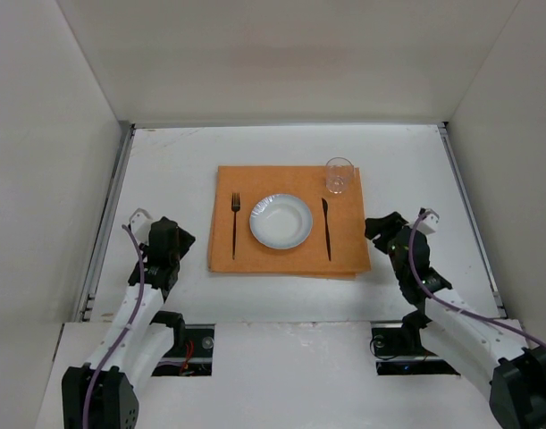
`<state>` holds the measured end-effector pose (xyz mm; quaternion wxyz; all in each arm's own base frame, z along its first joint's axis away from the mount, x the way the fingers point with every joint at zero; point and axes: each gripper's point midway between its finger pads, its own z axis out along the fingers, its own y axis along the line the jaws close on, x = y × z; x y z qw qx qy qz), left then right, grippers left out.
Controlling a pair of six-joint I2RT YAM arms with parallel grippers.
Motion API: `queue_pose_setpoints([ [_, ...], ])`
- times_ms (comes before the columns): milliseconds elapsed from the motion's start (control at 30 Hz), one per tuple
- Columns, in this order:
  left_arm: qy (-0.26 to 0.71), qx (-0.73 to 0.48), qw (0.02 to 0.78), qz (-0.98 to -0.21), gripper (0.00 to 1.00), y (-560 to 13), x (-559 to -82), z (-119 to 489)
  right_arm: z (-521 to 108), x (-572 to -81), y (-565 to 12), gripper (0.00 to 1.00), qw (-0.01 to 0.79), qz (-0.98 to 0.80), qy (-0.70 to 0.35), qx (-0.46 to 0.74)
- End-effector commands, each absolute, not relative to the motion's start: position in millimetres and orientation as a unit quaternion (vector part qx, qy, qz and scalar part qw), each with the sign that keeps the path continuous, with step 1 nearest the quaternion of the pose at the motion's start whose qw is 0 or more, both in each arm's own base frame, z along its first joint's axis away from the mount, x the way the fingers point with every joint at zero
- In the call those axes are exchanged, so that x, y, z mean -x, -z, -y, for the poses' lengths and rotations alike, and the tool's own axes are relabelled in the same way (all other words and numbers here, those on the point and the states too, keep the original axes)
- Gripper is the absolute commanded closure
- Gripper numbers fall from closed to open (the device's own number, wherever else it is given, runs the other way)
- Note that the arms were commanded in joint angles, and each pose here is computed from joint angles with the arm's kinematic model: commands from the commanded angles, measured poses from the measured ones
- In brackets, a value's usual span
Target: Set the dinner table for one person
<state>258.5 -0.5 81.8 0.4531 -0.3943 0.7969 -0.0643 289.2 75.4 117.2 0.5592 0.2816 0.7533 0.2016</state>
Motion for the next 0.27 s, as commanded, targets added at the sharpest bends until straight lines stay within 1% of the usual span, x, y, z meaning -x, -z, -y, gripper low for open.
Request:
queue_pose_setpoints([
  [0, 0.080, 0.392, 0.458, -0.794, 0.51, -82.3, -260.7, 5.5, -81.7, -295.0, -142.3, 0.36, 0.584, -0.727, -0.232, -0.277],
  [133, 0.080, 0.387, 0.458, -0.796, 0.52, -86.3, -263.9, 7.0, -82.0, -294.1, -141.9, 0.36, 0.583, -0.727, -0.234, -0.277],
  [233, 0.086, 0.375, 0.463, -0.798, 0.49, -90.0, -265.3, 11.8, -84.4, -294.0, -146.1, 0.36, 0.585, -0.725, -0.240, -0.272],
])
